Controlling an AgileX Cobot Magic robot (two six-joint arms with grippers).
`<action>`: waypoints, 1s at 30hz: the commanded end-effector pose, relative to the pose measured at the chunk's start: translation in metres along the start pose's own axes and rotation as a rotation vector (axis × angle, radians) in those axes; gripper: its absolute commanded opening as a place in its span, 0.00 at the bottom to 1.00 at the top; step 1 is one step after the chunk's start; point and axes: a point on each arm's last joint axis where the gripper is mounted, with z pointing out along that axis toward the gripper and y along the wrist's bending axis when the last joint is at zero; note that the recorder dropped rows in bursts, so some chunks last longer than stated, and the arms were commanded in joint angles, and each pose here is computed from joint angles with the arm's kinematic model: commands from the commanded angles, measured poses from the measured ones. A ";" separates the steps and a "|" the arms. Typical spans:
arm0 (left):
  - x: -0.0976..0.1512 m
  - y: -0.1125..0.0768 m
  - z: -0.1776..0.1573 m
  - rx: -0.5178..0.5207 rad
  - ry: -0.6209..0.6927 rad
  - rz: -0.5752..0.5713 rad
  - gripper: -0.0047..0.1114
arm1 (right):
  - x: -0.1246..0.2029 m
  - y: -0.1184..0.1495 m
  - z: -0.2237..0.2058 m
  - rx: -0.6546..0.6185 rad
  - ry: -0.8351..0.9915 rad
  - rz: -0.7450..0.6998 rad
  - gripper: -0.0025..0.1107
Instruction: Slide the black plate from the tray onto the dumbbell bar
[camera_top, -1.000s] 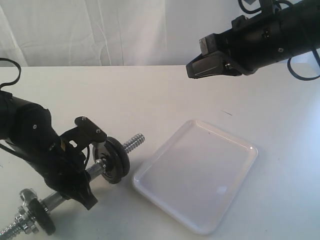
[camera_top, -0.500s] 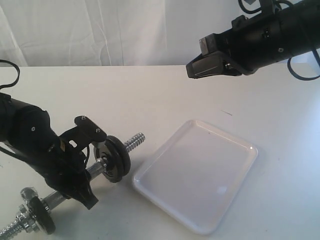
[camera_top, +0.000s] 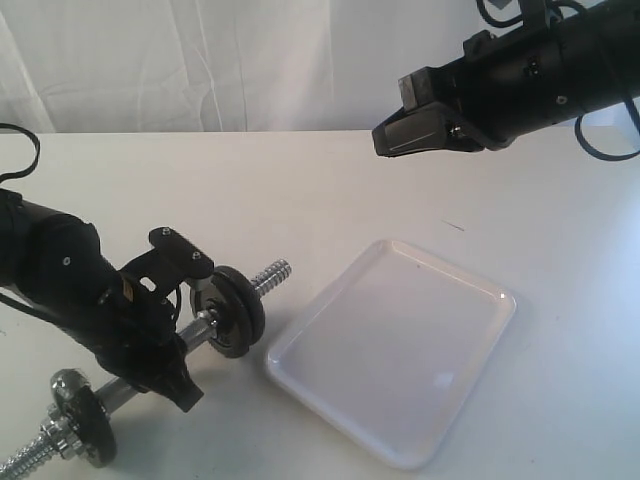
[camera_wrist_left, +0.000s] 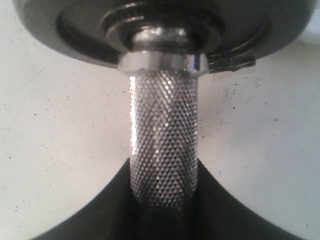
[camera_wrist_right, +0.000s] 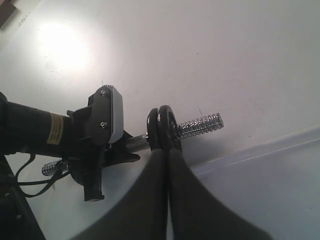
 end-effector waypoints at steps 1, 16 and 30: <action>-0.018 0.002 -0.017 -0.023 -0.156 -0.045 0.04 | 0.001 0.003 -0.001 -0.004 -0.004 -0.009 0.02; -0.022 0.001 -0.036 -0.028 -0.233 -0.063 0.04 | 0.001 0.003 -0.001 -0.004 -0.004 -0.009 0.02; -0.042 0.007 -0.042 -0.063 -0.349 -0.059 0.04 | 0.001 0.003 -0.001 -0.003 -0.006 -0.009 0.02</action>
